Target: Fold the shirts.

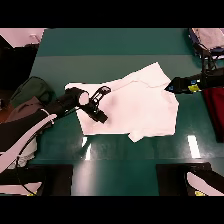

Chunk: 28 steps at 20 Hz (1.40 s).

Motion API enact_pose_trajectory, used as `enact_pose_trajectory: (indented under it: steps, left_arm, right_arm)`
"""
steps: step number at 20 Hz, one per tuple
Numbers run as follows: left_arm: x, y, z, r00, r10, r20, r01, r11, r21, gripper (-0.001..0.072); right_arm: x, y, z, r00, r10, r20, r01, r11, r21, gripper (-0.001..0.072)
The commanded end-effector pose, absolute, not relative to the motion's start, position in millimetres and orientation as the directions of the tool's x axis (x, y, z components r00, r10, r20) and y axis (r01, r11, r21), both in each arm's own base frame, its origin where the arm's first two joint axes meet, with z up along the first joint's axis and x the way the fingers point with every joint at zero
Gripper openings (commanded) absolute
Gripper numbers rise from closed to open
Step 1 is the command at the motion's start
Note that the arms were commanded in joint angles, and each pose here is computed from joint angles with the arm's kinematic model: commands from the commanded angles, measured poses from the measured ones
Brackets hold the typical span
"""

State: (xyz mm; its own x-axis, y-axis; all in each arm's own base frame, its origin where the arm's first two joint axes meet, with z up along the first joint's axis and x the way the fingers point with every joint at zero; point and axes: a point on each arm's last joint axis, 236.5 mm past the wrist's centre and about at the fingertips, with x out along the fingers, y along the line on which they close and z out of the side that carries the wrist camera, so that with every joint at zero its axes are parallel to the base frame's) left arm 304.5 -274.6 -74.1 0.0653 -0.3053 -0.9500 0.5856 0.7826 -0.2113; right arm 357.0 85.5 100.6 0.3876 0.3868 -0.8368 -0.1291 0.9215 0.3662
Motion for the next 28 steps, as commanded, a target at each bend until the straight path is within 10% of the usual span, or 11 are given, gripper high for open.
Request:
enact_pose_trajectory:
  steps: [1,12,19,28]
  left_arm:
    - [306.2,-277.0,-72.6,0.074,-0.316,-0.946,0.583,0.783,-0.216,0.0022]
    - [322.2,-183.2,35.7,0.320,-0.137,-0.938,0.559,0.826,0.070,0.0021]
    - [340.9,-92.9,50.6,0.335,-0.138,-0.932,0.248,0.967,-0.054,0.0021]
    - [343.0,-93.6,52.1,0.337,-0.170,-0.926,0.222,0.970,-0.097,0.0022]
  right_arm:
    - [356.3,85.4,100.5,0.386,0.387,-0.838,-0.129,0.922,0.366,0.0450]
    - [295.7,55.1,55.1,0.177,0.317,-0.932,-0.049,0.948,0.314,0.0450]
    - [202.7,-2.9,-37.2,0.069,0.346,-0.936,0.363,0.865,0.347,0.0450]
    - [212.2,17.5,-75.4,0.225,0.449,-0.865,0.458,0.734,0.501,0.0445]
